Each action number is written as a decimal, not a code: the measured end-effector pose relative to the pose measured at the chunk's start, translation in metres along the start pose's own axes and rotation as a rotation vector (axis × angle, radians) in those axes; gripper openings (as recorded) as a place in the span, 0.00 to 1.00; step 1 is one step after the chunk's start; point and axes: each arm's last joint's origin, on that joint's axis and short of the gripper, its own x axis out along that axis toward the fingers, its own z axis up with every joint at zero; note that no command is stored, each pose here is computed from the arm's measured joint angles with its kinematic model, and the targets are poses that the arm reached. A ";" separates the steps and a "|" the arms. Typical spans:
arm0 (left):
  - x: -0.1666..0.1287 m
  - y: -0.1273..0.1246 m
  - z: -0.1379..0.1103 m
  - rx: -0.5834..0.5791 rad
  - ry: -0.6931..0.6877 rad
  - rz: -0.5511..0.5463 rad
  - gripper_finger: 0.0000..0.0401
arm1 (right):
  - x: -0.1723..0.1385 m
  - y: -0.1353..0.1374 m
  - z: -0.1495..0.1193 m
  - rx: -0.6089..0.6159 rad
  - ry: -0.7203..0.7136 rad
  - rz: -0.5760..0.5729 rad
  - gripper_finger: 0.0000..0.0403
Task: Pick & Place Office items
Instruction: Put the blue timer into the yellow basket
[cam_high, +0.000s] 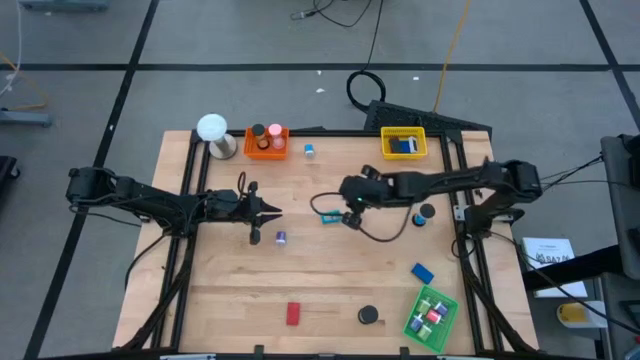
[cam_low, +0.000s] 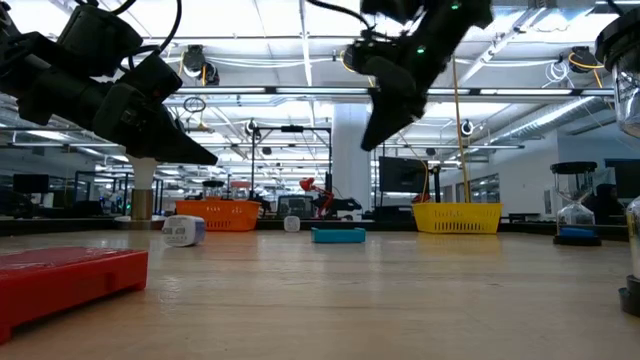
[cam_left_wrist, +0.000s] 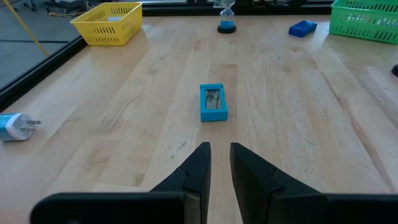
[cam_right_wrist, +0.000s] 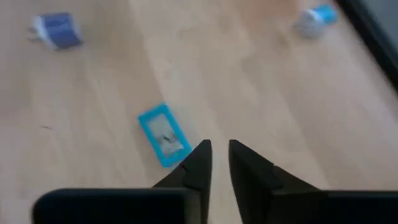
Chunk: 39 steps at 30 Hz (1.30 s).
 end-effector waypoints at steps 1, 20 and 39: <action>0.000 0.000 0.000 0.000 0.000 0.000 0.16 | 0.004 0.000 0.004 -0.007 0.005 0.025 0.14; 0.000 0.000 0.000 0.000 -0.001 0.000 0.16 | 0.086 0.005 -0.003 -0.226 0.110 0.284 0.59; 0.000 0.000 0.000 0.000 -0.001 0.000 0.16 | 0.119 0.005 -0.016 -0.256 0.146 0.351 0.58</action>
